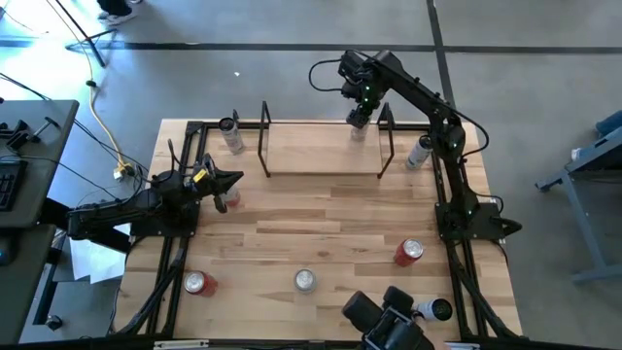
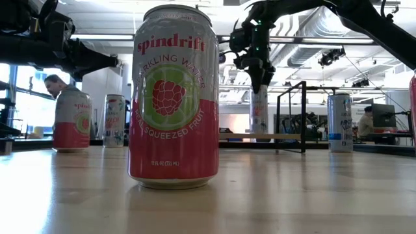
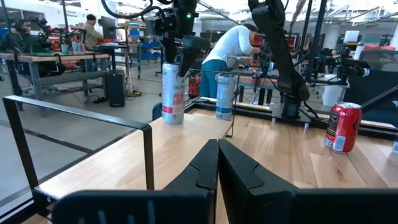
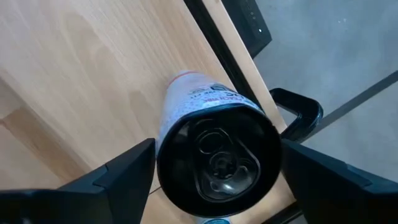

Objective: Place canned beverage on shelf
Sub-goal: Put the bottom white and red soda can on the shelf

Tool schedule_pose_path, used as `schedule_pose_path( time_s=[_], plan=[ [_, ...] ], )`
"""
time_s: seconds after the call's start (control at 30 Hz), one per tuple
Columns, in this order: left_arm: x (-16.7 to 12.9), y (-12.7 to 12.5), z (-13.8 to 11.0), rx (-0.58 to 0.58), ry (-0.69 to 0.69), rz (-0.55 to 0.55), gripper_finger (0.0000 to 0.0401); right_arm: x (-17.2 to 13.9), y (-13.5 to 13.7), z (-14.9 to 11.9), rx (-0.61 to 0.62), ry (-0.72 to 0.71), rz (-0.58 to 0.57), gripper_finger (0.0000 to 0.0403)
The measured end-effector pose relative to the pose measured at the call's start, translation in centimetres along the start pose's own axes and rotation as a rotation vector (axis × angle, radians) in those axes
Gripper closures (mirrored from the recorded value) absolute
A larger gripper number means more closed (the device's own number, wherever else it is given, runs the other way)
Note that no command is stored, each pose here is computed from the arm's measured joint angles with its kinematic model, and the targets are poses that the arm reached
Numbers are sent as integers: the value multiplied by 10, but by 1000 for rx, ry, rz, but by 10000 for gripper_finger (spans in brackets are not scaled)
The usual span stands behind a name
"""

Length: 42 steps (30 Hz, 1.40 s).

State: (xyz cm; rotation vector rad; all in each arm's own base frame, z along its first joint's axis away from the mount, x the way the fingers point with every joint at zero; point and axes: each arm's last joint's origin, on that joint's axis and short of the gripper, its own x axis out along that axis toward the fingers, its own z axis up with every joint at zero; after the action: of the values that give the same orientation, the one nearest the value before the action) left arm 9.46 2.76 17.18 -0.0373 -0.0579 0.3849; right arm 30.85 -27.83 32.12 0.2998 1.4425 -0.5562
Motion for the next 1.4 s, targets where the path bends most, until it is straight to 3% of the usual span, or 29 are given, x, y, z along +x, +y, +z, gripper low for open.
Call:
schedule_pose_path(
  time_s=[0.4,0.83,1.0,1.23,1.4],
  plan=[
    [0,0,0,-1,-2,0,398,-4,0,-2,-10,-3,-41,82],
    [0,0,0,-1,-1,0,398,-64,20,-26,23,-147,-83,91],
    [0,0,0,-1,-4,0,398,-77,40,-30,86,-188,-65,164],
    [0,0,0,-2,-4,0,398,-73,77,-23,142,-197,-224,375],
    [0,0,0,-12,-2,-4,398,-77,107,-25,193,-239,-254,389]
  ],
)
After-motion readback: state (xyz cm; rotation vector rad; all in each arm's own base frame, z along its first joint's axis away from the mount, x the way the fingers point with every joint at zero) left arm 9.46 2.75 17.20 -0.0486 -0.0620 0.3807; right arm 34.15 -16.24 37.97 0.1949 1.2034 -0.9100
